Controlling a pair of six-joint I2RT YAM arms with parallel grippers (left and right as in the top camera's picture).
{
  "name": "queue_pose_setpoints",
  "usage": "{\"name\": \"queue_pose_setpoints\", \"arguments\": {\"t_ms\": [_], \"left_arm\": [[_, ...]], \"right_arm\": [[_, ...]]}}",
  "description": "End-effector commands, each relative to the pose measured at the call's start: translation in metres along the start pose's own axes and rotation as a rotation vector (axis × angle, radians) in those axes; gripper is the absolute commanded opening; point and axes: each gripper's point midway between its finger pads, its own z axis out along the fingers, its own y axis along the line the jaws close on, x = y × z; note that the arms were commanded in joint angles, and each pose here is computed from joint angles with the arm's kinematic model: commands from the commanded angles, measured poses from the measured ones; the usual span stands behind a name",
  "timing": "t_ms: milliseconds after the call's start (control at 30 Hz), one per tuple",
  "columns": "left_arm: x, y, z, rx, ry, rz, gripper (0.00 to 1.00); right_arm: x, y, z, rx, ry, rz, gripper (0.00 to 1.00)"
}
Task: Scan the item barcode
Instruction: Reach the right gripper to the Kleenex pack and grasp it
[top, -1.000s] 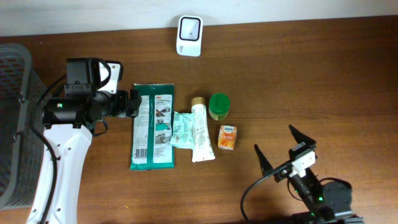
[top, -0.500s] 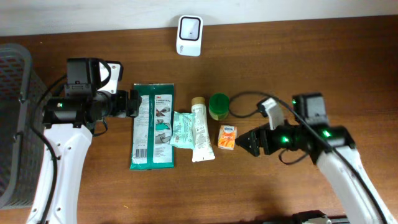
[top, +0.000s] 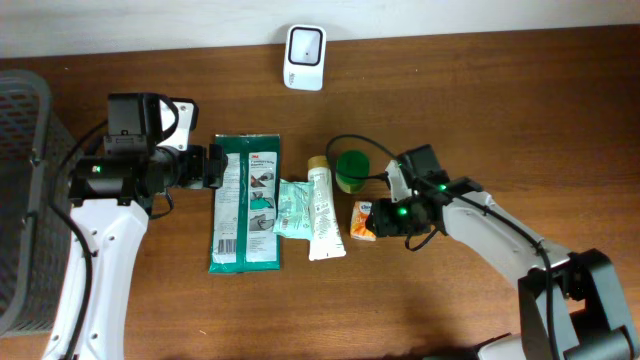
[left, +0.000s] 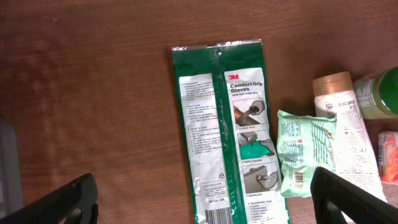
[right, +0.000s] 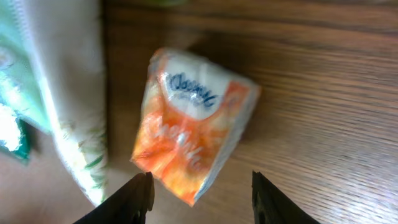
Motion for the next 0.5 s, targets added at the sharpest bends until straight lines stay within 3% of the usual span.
{"name": "queue_pose_setpoints", "arguments": {"t_ms": [0, 367, 467], "left_arm": [[-0.001, 0.002, 0.0, -0.003, -0.004, 0.015, 0.99], [-0.001, 0.002, 0.0, -0.003, -0.004, 0.015, 0.99], [-0.001, 0.002, 0.0, -0.003, -0.004, 0.015, 0.99]], "right_arm": [[-0.005, -0.001, 0.005, 0.076, -0.038, 0.031, 0.49], [0.006, 0.008, 0.022, 0.044, 0.018, 0.013, 0.46], [0.012, 0.002, 0.03, 0.058, 0.052, 0.025, 0.41]]}}
